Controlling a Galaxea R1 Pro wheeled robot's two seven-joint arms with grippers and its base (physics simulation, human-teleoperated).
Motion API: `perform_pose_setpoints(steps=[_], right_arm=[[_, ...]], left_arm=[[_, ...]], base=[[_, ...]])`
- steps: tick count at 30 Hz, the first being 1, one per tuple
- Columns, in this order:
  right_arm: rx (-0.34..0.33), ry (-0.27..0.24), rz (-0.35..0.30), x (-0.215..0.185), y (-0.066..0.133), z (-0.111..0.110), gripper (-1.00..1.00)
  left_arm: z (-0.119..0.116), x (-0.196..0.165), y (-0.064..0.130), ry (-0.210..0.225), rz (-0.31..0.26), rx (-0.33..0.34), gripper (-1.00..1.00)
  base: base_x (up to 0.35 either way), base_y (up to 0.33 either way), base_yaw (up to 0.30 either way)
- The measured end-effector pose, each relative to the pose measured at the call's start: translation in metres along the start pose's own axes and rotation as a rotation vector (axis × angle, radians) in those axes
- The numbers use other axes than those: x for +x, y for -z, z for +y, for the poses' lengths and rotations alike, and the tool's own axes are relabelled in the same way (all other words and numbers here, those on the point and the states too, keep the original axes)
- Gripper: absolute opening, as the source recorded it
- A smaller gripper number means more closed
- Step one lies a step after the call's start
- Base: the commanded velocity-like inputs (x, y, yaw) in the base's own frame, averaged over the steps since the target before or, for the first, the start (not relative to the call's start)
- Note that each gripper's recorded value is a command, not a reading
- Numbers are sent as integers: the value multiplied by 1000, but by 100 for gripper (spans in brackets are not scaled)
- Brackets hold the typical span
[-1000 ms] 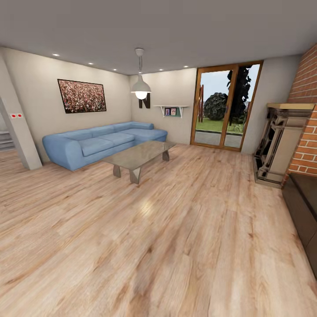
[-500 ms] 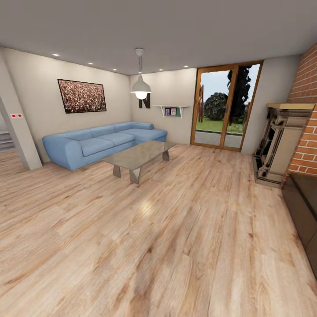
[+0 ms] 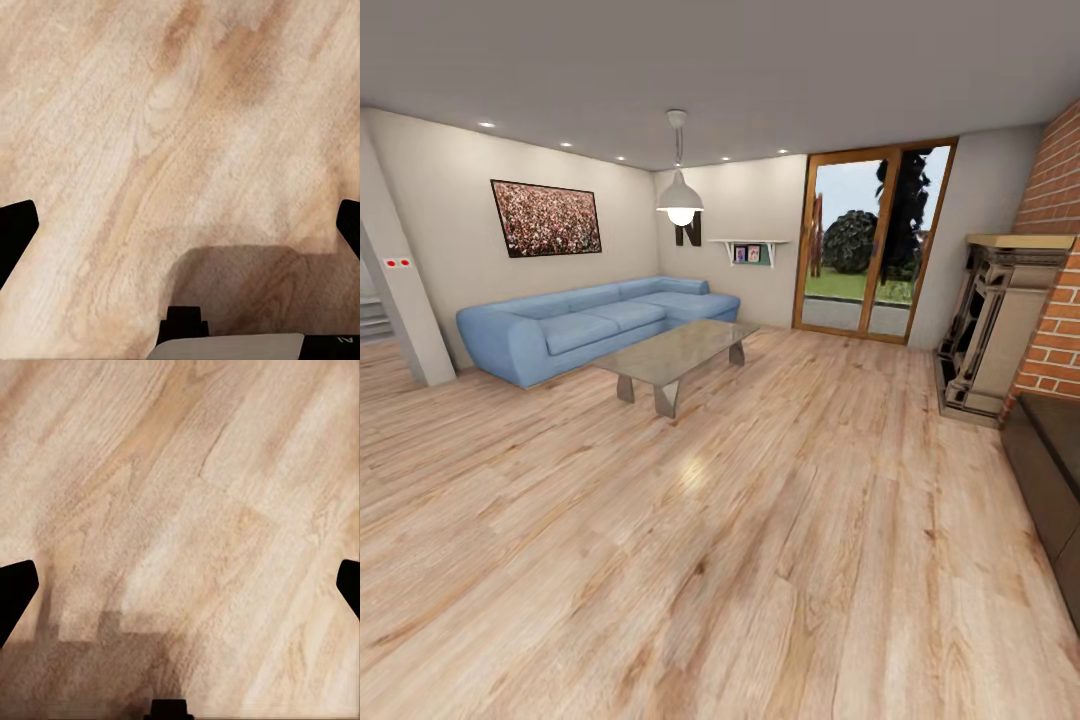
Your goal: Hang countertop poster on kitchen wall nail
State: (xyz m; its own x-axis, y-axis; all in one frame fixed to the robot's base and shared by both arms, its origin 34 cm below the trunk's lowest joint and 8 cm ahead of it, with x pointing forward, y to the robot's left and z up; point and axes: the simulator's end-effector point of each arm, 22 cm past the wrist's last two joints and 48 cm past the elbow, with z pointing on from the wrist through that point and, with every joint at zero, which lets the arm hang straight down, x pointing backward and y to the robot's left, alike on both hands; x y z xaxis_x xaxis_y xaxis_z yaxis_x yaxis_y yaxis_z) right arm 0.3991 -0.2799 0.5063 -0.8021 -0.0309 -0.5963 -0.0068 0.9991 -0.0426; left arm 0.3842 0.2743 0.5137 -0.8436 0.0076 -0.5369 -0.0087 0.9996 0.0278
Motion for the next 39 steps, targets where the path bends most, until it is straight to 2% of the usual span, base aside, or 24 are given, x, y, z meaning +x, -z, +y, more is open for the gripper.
perform_pose_setpoints(steps=[6, 22, 34, 39], right_arm=[[2, 2, 18, 9, 1, -2, 100], [5, -1, 22, 11, 1, -3, 100], [6, -1, 21, 10, 1, -4, 100], [6, -1, 20, 10, 1, -4, 100]], left_arm=[[1, 2, 0, 1, 4, -1, 100], [1, 3, 0, -1, 6, 0, 100], [1, 3, 0, -1, 7, 0, 100], [1, 3, 0, -1, 7, 0, 100]], base=[[0, 0, -87], [-8, 0, -258], [-194, 0, -267], [-316, 0, -97]])
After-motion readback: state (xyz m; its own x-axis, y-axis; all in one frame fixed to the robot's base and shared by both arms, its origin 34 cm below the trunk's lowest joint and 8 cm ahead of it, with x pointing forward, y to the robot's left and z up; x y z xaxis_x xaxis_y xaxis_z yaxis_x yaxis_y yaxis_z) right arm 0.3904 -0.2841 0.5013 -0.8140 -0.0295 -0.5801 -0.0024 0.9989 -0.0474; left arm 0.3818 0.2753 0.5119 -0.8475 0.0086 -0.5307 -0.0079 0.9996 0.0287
